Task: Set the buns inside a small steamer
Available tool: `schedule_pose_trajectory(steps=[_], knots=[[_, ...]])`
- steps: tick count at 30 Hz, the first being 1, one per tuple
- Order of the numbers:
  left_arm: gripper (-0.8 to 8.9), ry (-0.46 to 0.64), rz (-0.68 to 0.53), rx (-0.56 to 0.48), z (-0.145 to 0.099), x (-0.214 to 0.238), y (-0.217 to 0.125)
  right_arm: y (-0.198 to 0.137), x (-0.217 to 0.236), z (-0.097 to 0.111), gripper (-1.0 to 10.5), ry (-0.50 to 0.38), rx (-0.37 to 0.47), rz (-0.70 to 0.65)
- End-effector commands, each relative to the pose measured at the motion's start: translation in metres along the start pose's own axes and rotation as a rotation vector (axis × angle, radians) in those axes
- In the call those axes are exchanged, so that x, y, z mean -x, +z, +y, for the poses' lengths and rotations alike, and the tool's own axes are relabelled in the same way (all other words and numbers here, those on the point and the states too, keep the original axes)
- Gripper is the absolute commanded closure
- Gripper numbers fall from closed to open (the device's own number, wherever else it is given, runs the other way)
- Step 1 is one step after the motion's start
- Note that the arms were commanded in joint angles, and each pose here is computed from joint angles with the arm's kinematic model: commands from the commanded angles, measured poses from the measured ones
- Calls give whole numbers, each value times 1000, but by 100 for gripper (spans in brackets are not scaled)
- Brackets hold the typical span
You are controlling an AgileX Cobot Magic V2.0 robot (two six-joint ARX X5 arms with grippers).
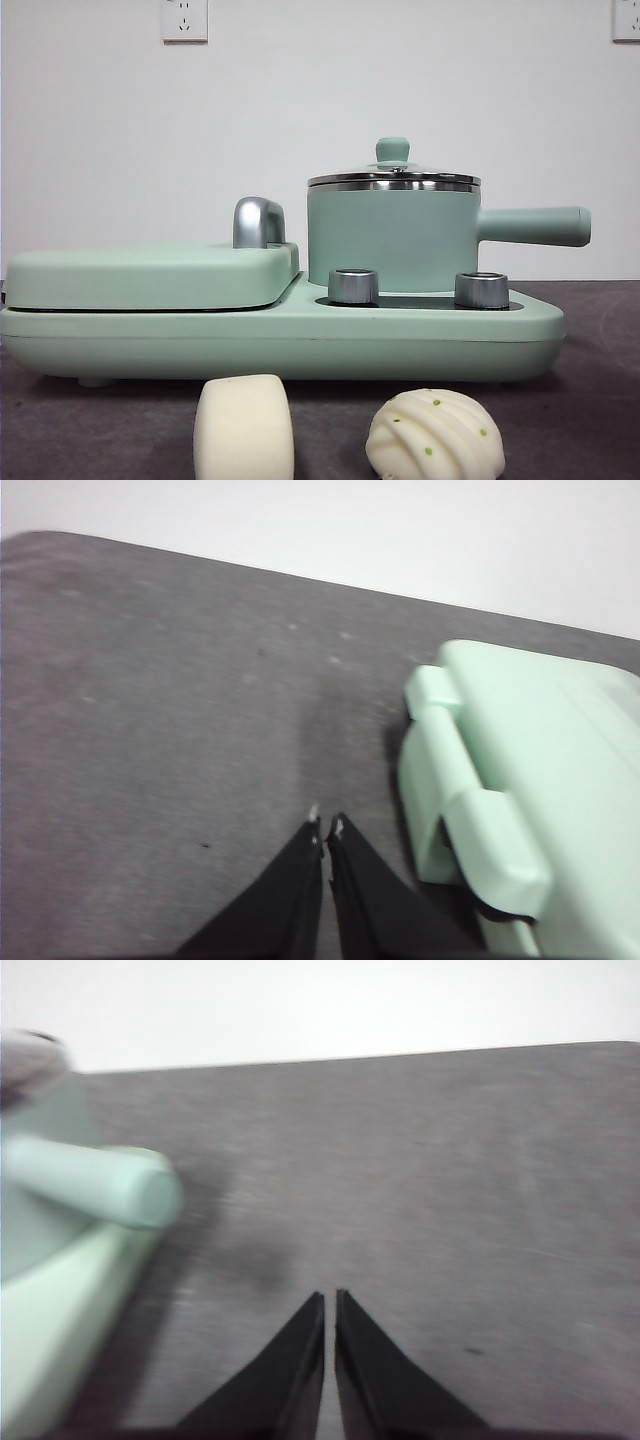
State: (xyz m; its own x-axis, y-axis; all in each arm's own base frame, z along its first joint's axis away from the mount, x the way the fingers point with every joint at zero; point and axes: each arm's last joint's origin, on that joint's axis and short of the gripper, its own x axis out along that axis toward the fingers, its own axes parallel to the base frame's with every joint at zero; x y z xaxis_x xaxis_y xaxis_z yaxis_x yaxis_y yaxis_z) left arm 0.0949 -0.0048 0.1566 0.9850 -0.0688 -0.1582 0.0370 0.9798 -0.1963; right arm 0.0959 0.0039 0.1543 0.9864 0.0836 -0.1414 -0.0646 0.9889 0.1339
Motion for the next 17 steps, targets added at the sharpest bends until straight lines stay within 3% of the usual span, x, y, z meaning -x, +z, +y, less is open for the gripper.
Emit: schedule_pose_trajectory(steps=[1, 9, 17], knots=[[797, -31, 23, 38, -3, 0, 3, 8, 2, 3, 935, 60, -78, -24], [797, -109, 26, 70, -19, 5, 42, 49, 21, 11, 934, 110, -194, -37], [797, -235, 96, 49, -43, 1, 108, 109, 48, 24, 935, 237, -194, 22]])
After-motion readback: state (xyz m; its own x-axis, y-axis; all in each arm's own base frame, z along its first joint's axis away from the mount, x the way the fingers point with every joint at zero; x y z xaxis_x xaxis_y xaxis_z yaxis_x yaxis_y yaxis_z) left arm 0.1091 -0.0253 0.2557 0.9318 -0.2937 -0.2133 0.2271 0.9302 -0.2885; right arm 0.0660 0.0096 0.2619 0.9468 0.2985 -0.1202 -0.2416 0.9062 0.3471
